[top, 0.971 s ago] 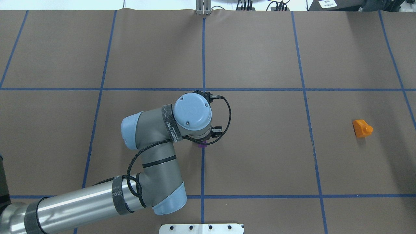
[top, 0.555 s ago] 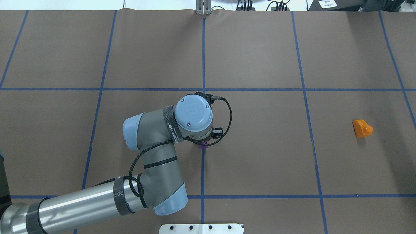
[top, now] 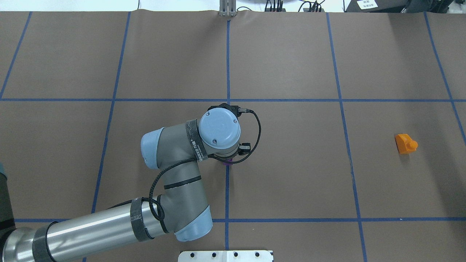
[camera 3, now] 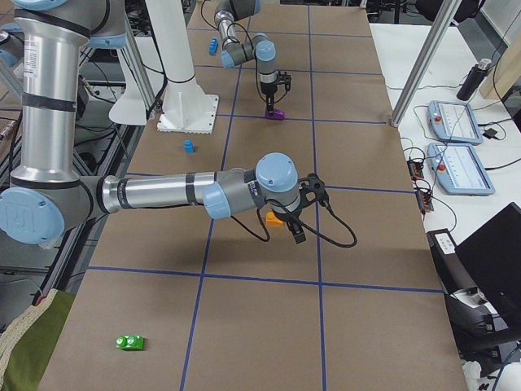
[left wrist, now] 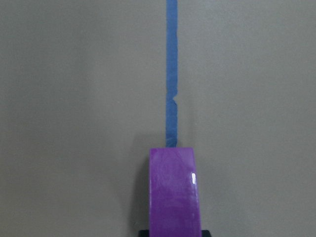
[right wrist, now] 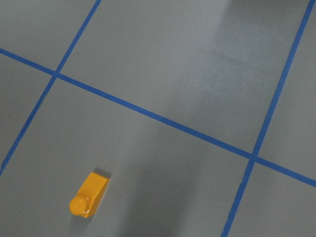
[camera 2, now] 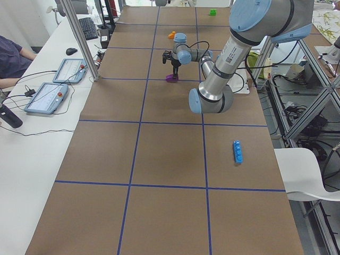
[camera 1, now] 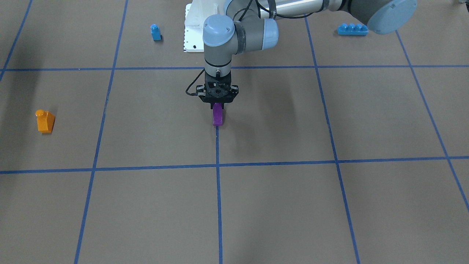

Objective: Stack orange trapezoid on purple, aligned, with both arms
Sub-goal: 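Lower the purple block onto the table with the left gripper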

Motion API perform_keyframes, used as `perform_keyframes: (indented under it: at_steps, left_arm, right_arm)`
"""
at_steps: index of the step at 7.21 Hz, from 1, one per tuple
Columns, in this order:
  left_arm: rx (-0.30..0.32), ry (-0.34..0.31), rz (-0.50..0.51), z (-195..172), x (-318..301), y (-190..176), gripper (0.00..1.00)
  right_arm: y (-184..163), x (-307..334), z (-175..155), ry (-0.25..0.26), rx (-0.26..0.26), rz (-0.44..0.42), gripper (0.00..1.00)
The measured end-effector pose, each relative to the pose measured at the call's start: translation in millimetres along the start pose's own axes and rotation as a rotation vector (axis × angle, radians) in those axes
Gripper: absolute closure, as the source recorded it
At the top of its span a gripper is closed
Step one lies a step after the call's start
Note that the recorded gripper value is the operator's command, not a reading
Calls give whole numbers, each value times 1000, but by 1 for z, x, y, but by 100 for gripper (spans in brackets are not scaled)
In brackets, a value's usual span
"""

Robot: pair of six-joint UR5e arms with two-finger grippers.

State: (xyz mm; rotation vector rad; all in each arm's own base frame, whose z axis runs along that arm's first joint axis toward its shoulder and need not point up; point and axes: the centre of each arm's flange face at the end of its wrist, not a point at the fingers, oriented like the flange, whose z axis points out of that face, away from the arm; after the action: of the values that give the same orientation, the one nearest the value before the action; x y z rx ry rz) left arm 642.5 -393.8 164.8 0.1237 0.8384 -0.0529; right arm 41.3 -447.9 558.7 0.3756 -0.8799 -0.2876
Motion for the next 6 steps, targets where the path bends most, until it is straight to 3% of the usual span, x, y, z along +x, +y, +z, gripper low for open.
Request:
perform_keyframes:
  at_steps: [6]
  left_arm:
    - [1,-8,41,4,5,-2,100]
  right_arm:
    - [0,-1,1,-1,-1,-1,0]
